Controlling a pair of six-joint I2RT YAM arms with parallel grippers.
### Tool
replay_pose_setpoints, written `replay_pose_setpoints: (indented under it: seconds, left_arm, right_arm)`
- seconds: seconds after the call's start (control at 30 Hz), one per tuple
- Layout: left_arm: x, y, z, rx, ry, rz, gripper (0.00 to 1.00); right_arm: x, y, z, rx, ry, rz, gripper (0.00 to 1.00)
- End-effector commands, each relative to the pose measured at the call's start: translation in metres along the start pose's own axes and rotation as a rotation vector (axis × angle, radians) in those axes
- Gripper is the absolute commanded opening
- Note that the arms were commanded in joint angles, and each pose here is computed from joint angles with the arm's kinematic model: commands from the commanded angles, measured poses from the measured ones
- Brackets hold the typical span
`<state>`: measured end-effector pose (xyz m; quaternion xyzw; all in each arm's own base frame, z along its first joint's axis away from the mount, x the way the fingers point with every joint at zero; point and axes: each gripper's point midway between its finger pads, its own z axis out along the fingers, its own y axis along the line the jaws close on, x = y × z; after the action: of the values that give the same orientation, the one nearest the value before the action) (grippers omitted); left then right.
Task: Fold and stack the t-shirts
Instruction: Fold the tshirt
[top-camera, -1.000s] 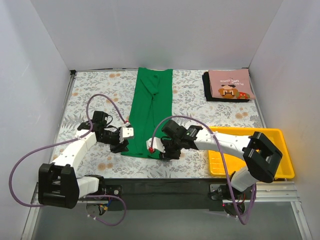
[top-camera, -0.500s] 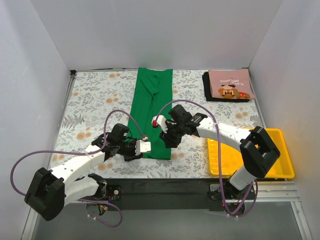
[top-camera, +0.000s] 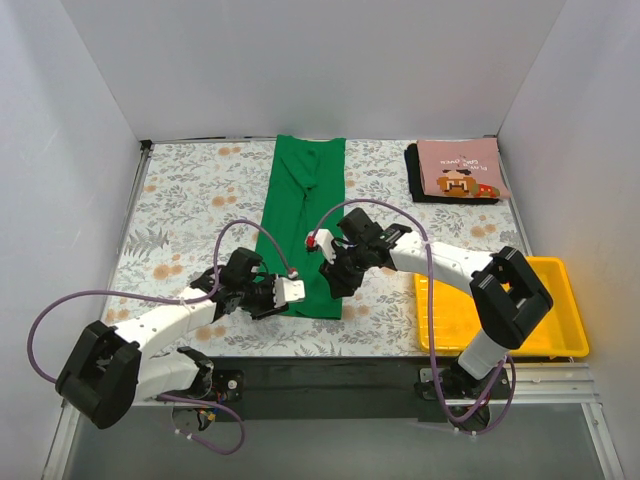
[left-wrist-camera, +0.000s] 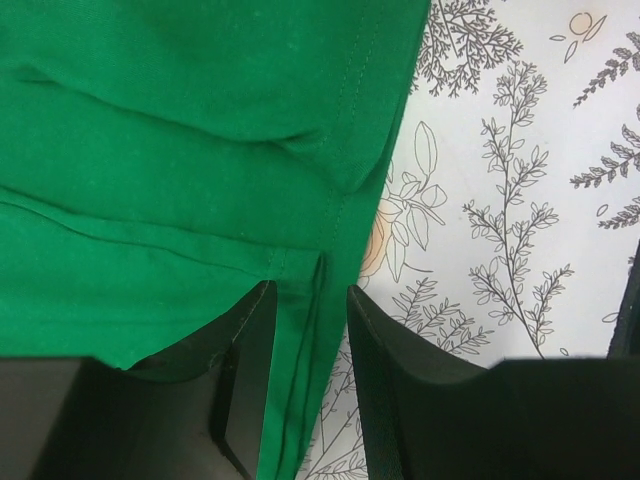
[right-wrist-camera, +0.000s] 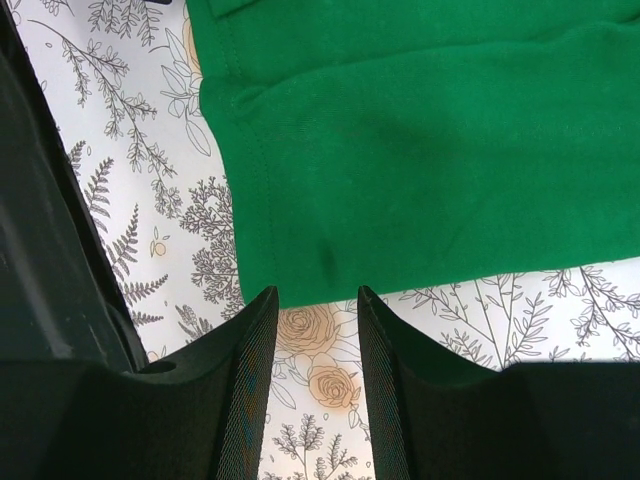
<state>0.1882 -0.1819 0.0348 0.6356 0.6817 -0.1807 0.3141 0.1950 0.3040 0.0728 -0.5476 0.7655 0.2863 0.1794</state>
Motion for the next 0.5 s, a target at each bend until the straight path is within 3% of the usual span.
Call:
replay_pose_setpoints:
  seconds: [0.0,0.47]
  left_arm:
    - [-0.0098,0.0079,0.0015,-0.023,-0.032,0.020,0.33]
    - [-0.0069,0.0129,0.0088,-0.025,-0.022,0.041,0.28]
  right_arm:
    - [-0.0213,0.0003,-0.0005,-0.017,-0.046,0.011,0.44]
    - [-0.0180,-0.0055,0.0009,-0.017,-0.040,0.046,0.44]
